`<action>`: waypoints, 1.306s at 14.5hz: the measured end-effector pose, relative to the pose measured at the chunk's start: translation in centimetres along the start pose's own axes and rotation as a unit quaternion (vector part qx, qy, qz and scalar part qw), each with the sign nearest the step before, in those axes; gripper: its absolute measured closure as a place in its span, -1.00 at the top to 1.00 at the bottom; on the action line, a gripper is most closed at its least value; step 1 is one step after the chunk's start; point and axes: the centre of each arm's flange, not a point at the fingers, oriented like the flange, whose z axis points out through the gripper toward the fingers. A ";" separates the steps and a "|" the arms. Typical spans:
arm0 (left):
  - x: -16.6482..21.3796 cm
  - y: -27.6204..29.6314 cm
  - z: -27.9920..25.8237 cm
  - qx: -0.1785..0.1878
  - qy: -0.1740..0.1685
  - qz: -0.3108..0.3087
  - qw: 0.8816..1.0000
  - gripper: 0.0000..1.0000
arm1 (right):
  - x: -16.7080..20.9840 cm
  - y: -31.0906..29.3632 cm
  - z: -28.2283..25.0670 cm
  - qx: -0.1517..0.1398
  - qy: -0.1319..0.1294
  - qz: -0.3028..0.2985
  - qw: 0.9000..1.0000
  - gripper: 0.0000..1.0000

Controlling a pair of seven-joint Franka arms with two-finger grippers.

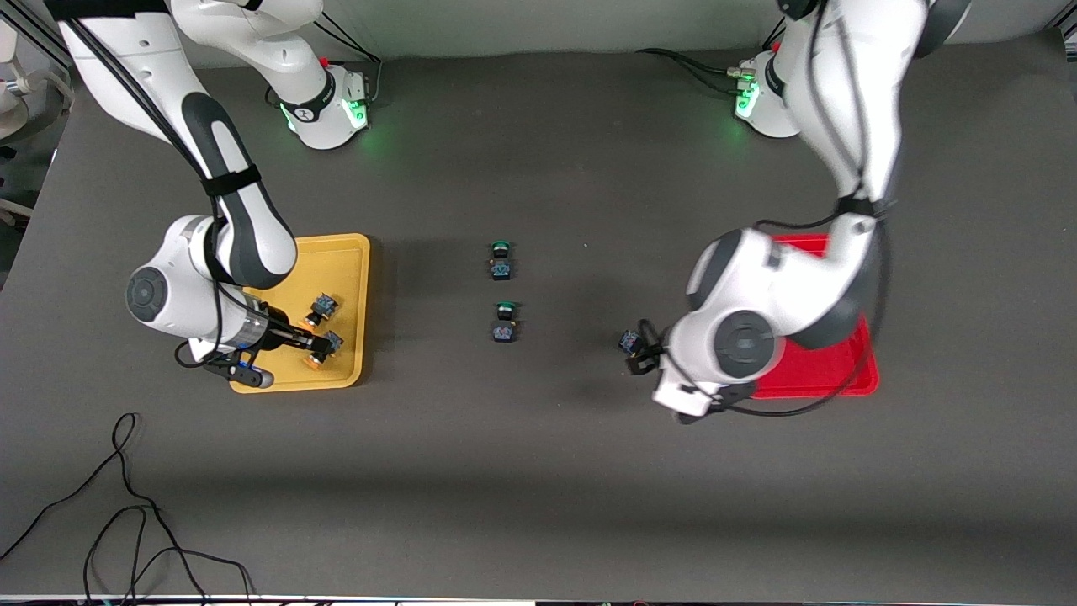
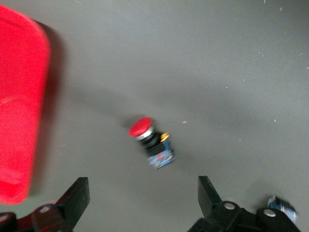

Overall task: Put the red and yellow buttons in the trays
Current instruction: 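Grasp the second red button with the left gripper while the right gripper retracts, then carry the red button into the red tray with the left gripper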

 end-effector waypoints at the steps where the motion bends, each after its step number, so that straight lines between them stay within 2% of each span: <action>1: 0.3 0.2 2.3 -0.006 0.002 -0.005 1.000 1.00 | -0.3 -0.6 -1.5 0.006 0.000 -0.005 1.000 0.74; 2: 0.6 0.1 4.3 -0.014 0.003 -0.010 1.000 1.00 | -0.7 -1.3 -3.4 0.013 -0.003 -0.011 1.000 0.93; 3: 0.8 -0.3 6.2 -0.021 0.007 -0.016 1.000 1.00 | -1.3 -2.0 -5.9 0.022 -0.003 -0.019 1.000 1.00; 6: 0.7 -1.6 10.4 -0.026 0.013 -0.026 0.999 1.00 | -4.3 -3.4 -16.6 0.046 0.009 -0.055 0.997 1.00; 10: -0.7 -1.2 12.2 -0.032 0.014 -0.052 0.998 0.96 | -9.9 -2.9 -29.8 -0.011 0.062 -0.111 0.992 1.00; 12: -1.7 -0.5 12.6 -0.032 0.015 -0.056 0.998 0.89 | -12.8 -3.0 -33.6 -0.015 0.084 -0.130 0.988 1.00; 14: -2.1 -0.5 13.2 -0.033 0.017 -0.058 0.998 0.52 | -14.5 -2.7 -36.0 -0.018 0.090 -0.146 0.985 1.00; 16: -2.0 -0.6 13.3 -0.032 0.017 -0.060 0.998 0.03 | -14.4 -1.9 -37.0 -0.023 0.089 -0.161 0.983 1.00; 17: -2.1 -0.6 13.2 -0.033 0.018 -0.060 0.998 -0.13 | -14.0 -1.5 -36.7 -0.024 0.086 -0.165 0.982 1.00; 19: -2.0 -0.7 12.4 -0.032 0.018 -0.061 0.997 -0.13 | -13.1 -1.1 -35.8 -0.030 0.076 -0.162 0.983 1.00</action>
